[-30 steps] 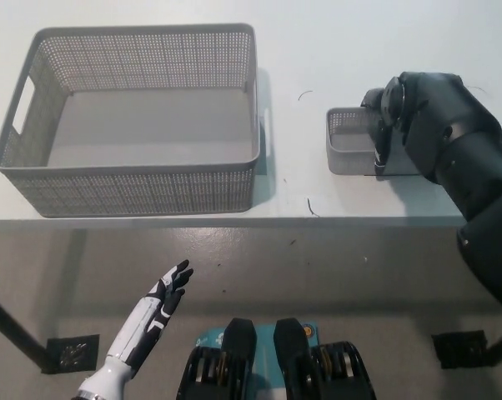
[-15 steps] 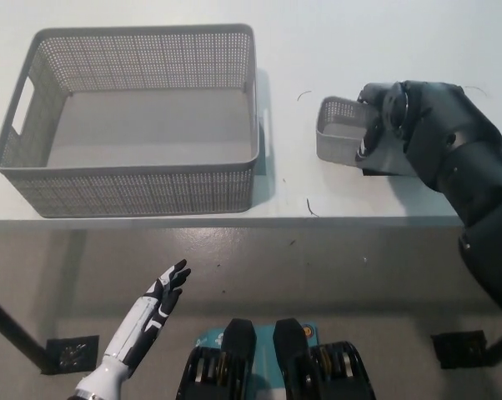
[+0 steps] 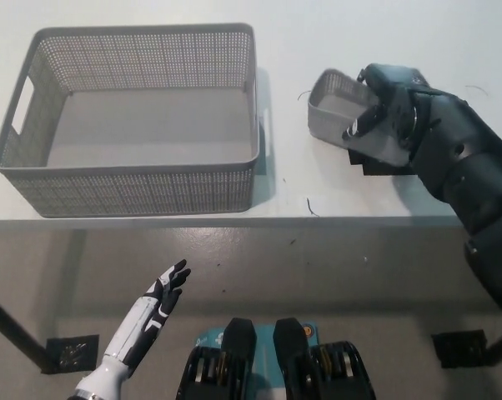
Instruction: Use the right hand to pick up a small rectangular container and put it into a bigger container on the left side
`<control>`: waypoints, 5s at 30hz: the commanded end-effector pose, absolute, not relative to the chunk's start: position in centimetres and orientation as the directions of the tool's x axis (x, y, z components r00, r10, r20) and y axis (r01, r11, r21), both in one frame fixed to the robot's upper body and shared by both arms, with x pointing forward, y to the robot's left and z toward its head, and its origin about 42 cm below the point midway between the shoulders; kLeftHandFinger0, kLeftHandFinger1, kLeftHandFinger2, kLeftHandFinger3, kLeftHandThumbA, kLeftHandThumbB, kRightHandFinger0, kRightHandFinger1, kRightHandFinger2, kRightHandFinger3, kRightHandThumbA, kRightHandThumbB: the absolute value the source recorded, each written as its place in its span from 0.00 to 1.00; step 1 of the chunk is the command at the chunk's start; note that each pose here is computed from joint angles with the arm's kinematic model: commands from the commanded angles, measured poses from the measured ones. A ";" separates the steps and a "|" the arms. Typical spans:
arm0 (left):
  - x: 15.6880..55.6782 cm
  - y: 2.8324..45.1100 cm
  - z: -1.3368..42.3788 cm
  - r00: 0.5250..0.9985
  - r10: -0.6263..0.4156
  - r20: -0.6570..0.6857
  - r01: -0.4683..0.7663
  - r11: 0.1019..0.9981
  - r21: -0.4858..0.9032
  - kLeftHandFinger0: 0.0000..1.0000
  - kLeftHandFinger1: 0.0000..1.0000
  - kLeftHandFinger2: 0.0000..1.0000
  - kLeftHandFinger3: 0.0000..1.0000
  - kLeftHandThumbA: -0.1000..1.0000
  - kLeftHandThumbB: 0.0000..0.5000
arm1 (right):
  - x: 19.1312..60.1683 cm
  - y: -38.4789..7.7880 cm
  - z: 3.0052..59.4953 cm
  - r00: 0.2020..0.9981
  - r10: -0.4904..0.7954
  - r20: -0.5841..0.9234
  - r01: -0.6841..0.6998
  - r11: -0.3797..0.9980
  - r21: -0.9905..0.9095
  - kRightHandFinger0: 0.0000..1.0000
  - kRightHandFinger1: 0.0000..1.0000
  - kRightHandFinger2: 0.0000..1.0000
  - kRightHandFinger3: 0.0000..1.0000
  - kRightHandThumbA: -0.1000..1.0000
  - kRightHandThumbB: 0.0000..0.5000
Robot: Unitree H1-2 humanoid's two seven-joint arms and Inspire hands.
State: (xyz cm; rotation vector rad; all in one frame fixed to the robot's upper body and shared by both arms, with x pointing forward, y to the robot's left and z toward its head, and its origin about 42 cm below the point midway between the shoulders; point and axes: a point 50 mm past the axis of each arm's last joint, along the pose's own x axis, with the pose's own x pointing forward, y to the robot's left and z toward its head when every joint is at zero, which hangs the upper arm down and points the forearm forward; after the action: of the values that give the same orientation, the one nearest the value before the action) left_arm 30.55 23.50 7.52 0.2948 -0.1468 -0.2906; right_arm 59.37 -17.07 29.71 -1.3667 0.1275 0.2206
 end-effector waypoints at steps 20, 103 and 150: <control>30.9 23.9 8.8 0.936 -0.320 0.147 0.260 0.910 0.323 1.00 1.00 1.00 1.00 1.00 0.57 | 57.2 -5.9 58.1 0.817 0.386 0.428 0.339 0.278 -0.899 0.00 0.37 0.75 0.54 0.00 0.55; 34.7 22.9 10.5 0.907 -0.386 0.168 0.306 0.879 0.366 1.00 1.00 1.00 1.00 1.00 0.56 | 30.0 -20.7 39.2 0.372 0.518 0.770 0.182 0.773 -0.608 1.00 1.00 1.00 1.00 1.00 0.72; 34.4 22.9 10.1 0.909 -0.367 0.196 0.289 0.896 0.336 1.00 1.00 1.00 1.00 1.00 0.55 | 30.8 -21.4 9.7 0.920 0.214 0.328 -0.112 0.946 -0.303 1.00 1.00 1.00 1.00 1.00 0.33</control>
State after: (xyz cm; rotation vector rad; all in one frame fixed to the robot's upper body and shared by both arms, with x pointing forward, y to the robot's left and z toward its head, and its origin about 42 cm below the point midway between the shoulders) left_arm 34.44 22.84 9.26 0.3140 -0.1969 -0.3523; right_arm 30.69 -21.41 8.48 -0.3274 -0.2753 0.1547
